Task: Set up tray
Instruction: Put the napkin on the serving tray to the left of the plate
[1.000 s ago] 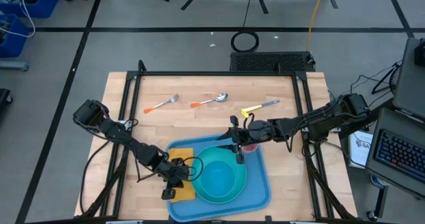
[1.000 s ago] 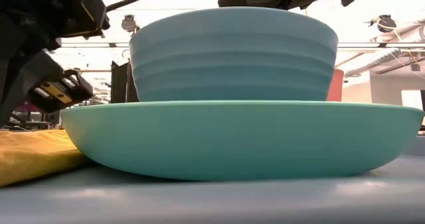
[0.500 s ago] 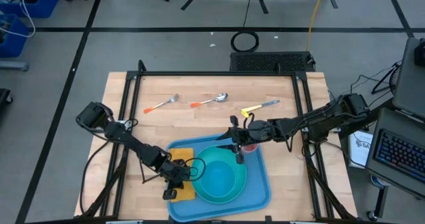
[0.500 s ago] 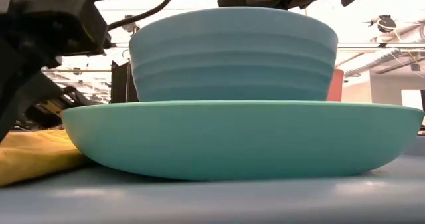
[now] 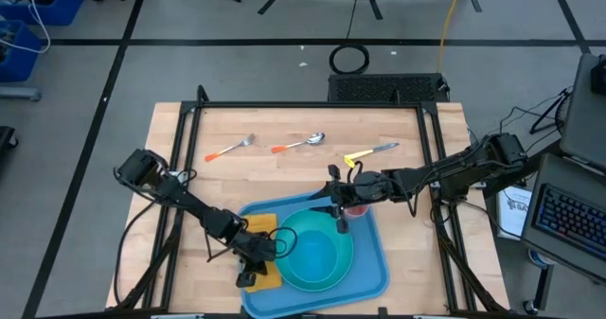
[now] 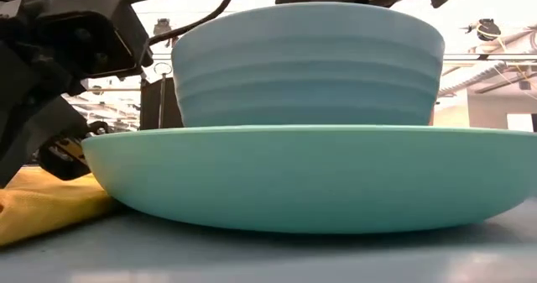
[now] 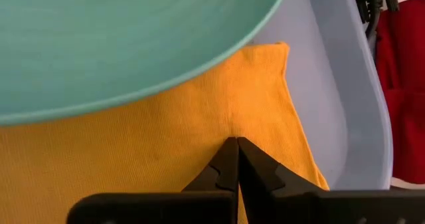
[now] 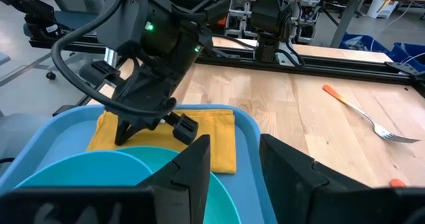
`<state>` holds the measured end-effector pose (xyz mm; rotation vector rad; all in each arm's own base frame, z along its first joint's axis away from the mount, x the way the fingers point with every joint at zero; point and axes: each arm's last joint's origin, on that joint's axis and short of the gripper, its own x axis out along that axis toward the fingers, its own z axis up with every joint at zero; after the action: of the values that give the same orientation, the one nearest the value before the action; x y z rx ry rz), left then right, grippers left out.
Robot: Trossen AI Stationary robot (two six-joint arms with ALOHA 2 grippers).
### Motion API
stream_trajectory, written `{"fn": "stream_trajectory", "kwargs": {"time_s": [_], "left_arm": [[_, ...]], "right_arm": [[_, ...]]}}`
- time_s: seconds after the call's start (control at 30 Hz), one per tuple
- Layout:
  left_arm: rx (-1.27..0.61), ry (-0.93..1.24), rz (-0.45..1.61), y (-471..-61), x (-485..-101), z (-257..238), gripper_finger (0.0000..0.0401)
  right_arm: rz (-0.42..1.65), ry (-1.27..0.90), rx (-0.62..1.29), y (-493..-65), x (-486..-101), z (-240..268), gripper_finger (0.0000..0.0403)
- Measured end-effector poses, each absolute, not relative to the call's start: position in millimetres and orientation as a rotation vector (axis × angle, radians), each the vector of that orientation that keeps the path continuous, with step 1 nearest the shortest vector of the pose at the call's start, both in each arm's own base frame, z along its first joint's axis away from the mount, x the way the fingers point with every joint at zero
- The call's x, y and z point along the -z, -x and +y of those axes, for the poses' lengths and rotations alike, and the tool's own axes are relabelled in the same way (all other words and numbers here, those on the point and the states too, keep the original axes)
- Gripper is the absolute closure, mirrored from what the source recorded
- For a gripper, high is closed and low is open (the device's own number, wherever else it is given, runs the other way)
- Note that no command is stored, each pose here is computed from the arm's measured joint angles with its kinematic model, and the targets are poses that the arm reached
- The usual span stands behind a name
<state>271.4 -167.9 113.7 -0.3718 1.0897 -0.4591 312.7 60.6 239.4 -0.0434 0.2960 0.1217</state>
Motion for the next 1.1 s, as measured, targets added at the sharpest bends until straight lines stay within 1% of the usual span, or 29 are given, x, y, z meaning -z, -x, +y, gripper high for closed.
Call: {"fn": "stream_trajectory", "kwargs": {"time_s": [0.2, 0.37, 0.53, 0.67, 0.8, 0.97, 1.1], "left_arm": [[0.451, 0.35, 1.061, -273, -114, -168, 0.0399], [0.441, 0.354, 1.062, -273, -114, -168, 0.0392], [0.449, 0.374, 1.074, -273, -114, -168, 0.0398], [0.466, 0.406, 1.099, -271, -115, -167, 0.0383], [0.473, 0.407, 1.109, -267, -123, -166, 0.0367], [0.503, 0.396, 1.044, -265, -141, -166, 0.0367], [0.488, 0.382, 1.048, -264, -142, -165, 0.0365]], "right_arm": [[0.296, 0.043, -0.122, -313, -239, 61, 0.028], [0.296, 0.043, -0.122, -313, -239, 61, 0.028], [0.296, 0.043, -0.122, -313, -239, 61, 0.028], [0.296, 0.044, -0.122, -313, -239, 61, 0.028], [0.296, 0.043, -0.122, -313, -239, 61, 0.028], [0.297, 0.043, -0.122, -313, -239, 61, 0.028], [0.297, 0.044, -0.122, -313, -239, 61, 0.028]]}}
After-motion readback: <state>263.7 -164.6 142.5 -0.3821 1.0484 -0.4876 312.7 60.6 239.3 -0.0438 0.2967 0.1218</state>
